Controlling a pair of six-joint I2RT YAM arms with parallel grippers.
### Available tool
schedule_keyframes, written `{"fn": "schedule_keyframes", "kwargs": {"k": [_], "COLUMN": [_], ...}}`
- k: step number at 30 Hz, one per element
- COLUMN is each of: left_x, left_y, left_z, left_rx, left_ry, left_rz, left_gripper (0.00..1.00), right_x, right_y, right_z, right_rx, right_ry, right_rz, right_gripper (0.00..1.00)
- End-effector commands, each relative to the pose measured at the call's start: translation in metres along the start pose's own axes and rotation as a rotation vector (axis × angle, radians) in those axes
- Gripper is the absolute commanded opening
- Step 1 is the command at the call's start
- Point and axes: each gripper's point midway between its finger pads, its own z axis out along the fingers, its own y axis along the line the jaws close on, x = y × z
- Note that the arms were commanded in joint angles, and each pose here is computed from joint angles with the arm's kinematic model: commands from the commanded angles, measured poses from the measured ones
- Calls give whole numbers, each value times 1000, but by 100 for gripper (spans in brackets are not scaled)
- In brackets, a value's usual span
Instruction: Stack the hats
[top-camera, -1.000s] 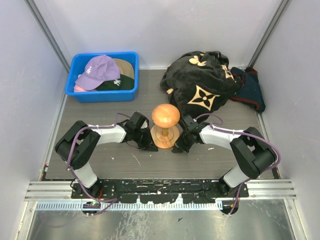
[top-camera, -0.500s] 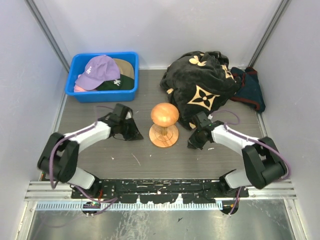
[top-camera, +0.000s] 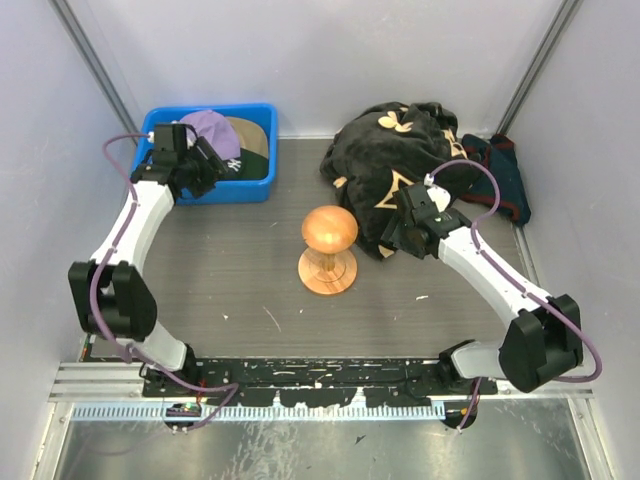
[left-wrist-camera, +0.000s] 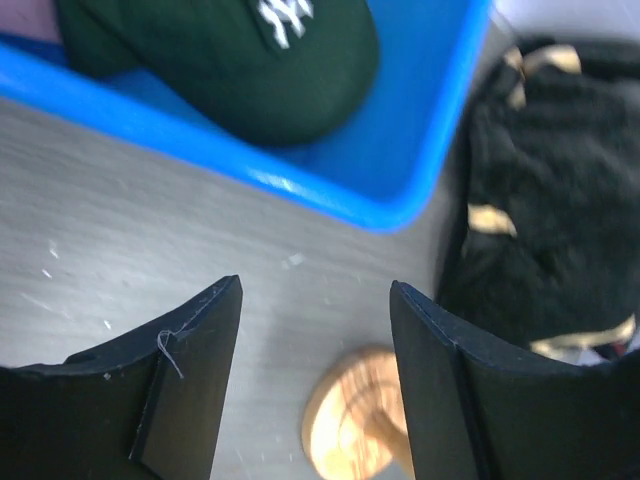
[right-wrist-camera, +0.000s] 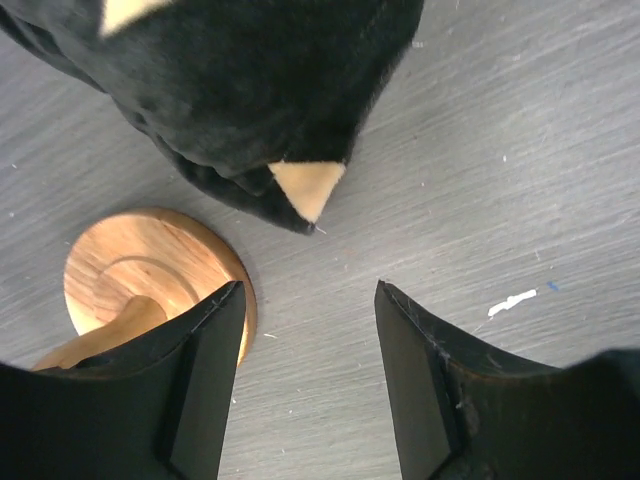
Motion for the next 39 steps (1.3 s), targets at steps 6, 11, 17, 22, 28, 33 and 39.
{"fn": "schedule_keyframes", "kwargs": {"k": [6,11,17,22,28,33,39], "left_x": [-89,-111,-105,-80,-62,-51,-58], "left_y": [41,55,34,14,9,12,22], "left_z": [53,78,96,113,123,143,159], "left_rx": [-165,-182,-19,12,12,-70,-224], "left_ry": [-156,-176,-117,-37,34,76,37], "left_rz": [26,3,-38,20,-8,7,0], "left_gripper": [72,75,70,70,63,60,63], "right_x": [-43,-39,-42,-43,-42,-45,-54], "right_y": [20,17,4,2,5,9,13], "right_z": [-34,-39,-37,-31,-20,-15,-16], "right_rx": [-135,-155,-118,-103,-94,-90,-90], "right_ry": [-180,-178,-190,-181,-157,-150,-161], "right_rz": [-66,-60,-48,-35,-36,-44,-54], "right_gripper": [62,62,62,63,63,63,63]}}
